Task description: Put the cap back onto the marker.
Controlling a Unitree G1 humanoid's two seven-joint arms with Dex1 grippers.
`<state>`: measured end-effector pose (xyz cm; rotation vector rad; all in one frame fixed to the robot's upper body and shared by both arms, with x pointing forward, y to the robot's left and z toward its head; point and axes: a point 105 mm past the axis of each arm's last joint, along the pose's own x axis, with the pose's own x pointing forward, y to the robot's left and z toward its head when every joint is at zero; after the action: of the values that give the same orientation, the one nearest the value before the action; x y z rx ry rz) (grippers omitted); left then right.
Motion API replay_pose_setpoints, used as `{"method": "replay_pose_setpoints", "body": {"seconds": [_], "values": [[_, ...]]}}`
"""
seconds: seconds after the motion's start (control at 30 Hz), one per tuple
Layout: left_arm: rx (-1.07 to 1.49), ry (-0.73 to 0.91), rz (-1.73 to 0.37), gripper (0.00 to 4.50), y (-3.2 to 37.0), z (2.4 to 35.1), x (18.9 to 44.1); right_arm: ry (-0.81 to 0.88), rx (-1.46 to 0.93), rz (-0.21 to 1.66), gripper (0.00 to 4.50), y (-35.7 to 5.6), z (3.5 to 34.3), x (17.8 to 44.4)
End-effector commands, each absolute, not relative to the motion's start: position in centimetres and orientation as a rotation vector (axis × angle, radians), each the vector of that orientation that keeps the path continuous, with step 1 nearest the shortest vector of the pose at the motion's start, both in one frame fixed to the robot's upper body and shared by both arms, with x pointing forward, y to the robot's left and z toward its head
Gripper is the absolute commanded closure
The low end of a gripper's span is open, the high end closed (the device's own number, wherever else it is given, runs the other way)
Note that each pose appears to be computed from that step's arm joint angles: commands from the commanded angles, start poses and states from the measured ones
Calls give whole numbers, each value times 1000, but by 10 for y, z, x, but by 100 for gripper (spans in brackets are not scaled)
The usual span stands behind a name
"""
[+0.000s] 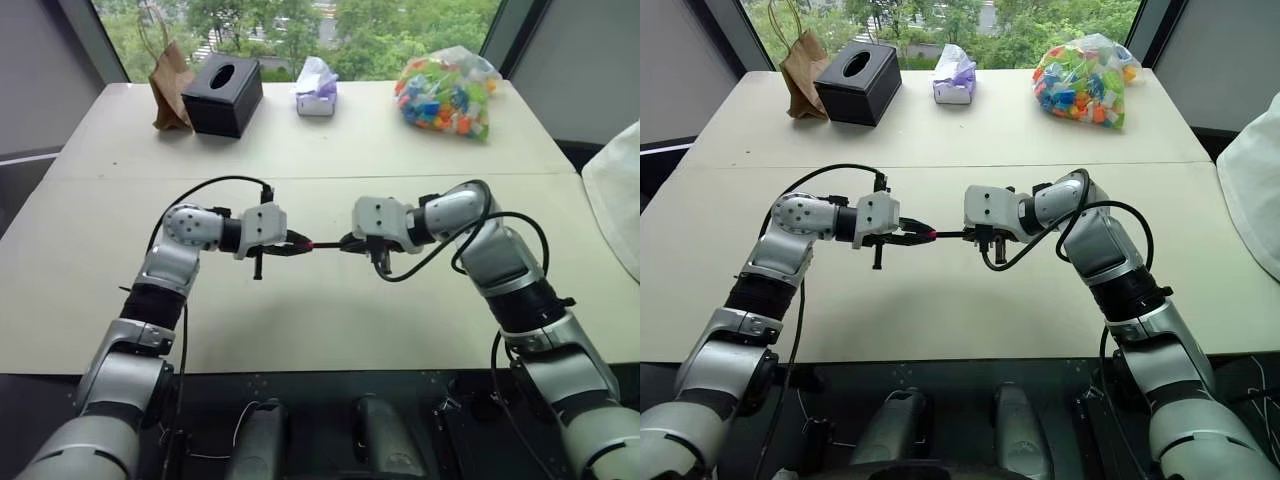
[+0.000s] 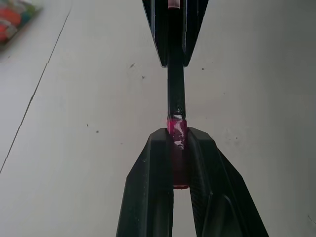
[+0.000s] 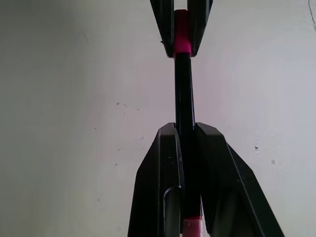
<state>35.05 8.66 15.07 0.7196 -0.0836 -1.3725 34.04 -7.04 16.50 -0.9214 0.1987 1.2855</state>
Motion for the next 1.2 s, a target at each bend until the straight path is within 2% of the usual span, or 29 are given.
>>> {"method": "replay_pose_setpoints", "body": {"seconds": [0.03,0.27,0.6,0.77,0.93,1.0,1.03,1.2], "values": [[656,-391,-1364,450,55,204,342,84,-899,1539,447,-22,158,307],[614,-399,-1354,450,59,206,342,89,-896,1531,447,-27,159,308],[692,-338,-1363,450,60,192,343,94,-920,1528,447,-26,158,308],[637,-246,-1291,450,77,187,352,106,-919,1468,447,-37,159,317],[591,-204,-1245,450,91,186,351,119,-908,1405,447,-52,163,326],[587,-187,-1230,350,97,185,349,125,-908,1378,450,-60,165,330],[588,-181,-1223,315,99,185,349,128,-910,1365,450,-63,166,332],[591,-156,-1195,60,111,183,342,142,-912,1304,450,-81,172,340]]}}
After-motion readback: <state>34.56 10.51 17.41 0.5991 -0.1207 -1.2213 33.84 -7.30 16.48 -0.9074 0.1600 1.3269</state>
